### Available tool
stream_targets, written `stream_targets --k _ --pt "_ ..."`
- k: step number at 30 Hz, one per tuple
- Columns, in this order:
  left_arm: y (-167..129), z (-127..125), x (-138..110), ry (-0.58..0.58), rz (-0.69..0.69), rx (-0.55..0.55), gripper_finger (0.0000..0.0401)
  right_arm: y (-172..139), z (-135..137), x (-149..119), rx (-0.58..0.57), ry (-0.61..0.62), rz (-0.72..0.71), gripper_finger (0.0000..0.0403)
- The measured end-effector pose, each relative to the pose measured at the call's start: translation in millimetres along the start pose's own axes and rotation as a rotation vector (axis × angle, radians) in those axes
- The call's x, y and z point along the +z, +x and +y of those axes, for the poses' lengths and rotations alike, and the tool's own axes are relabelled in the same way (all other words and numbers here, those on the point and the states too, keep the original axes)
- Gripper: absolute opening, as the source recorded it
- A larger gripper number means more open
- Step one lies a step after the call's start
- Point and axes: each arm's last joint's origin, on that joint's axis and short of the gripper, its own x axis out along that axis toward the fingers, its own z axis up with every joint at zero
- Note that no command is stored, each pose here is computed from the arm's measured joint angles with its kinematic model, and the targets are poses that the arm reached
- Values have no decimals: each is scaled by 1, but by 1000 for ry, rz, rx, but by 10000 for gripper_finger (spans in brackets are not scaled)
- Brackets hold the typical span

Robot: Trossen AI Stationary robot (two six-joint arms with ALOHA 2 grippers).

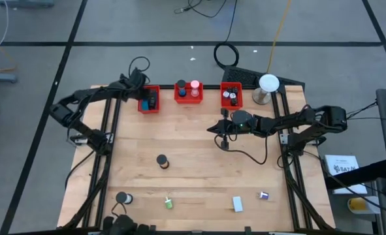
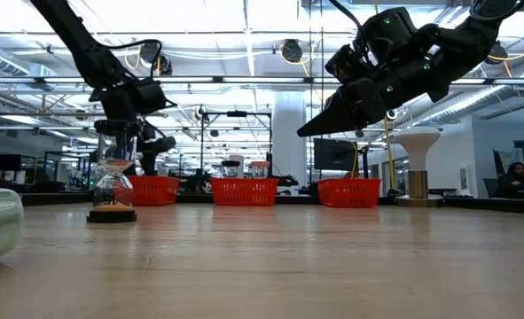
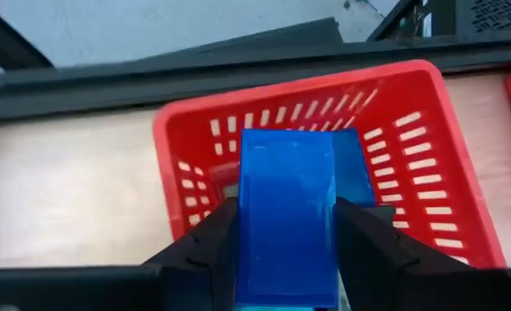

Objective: Pick & Place Office items
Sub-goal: Put the blue timer into the left orange basket, then put the light orange hourglass into the middle orange basket

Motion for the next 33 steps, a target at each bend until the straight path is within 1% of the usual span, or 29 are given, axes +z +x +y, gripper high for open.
stream_targets --k 1,5,8,9,12,14,16,18,20,22,26,29,33 --pt "0 -1 -1 -15 1 1 152 0 0 0 0 0 0 1" --pt "1 -5 -4 -50 -20 67 152 0 0 0 0 -1 0 1" --pt "1 -8 -6 -68 -20 70 154 0 0 0 3 -1 -1 1" --pt "1 -9 -7 -72 -21 68 165 0 0 0 3 0 -1 1" --pt "1 -11 -8 -67 -20 64 224 0 0 0 3 -3 -1 1" --pt "0 -12 -8 -56 -19 62 256 0 0 0 3 -11 -1 1" --pt "-3 -12 -8 -37 -17 61 271 0 0 0 3 -22 -1 1" --pt "-12 -12 -7 -11 -28 55 273 0 0 0 2 -34 -1 1" --pt "-21 -15 -7 27 -50 40 260 0 0 0 1 -43 -1 1" --pt "-34 -19 -9 73 -64 17 236 0 0 0 0 -40 -2 1" --pt "-59 -37 -16 209 -147 -76 169 0 0 1 -3 -24 -12 2" --pt "-71 -51 -30 316 -219 -178 113 0 -1 4 -8 -23 -35 1" --pt "-79 -65 -54 404 -345 -351 50 0 -1 7 -16 -28 -72 2"
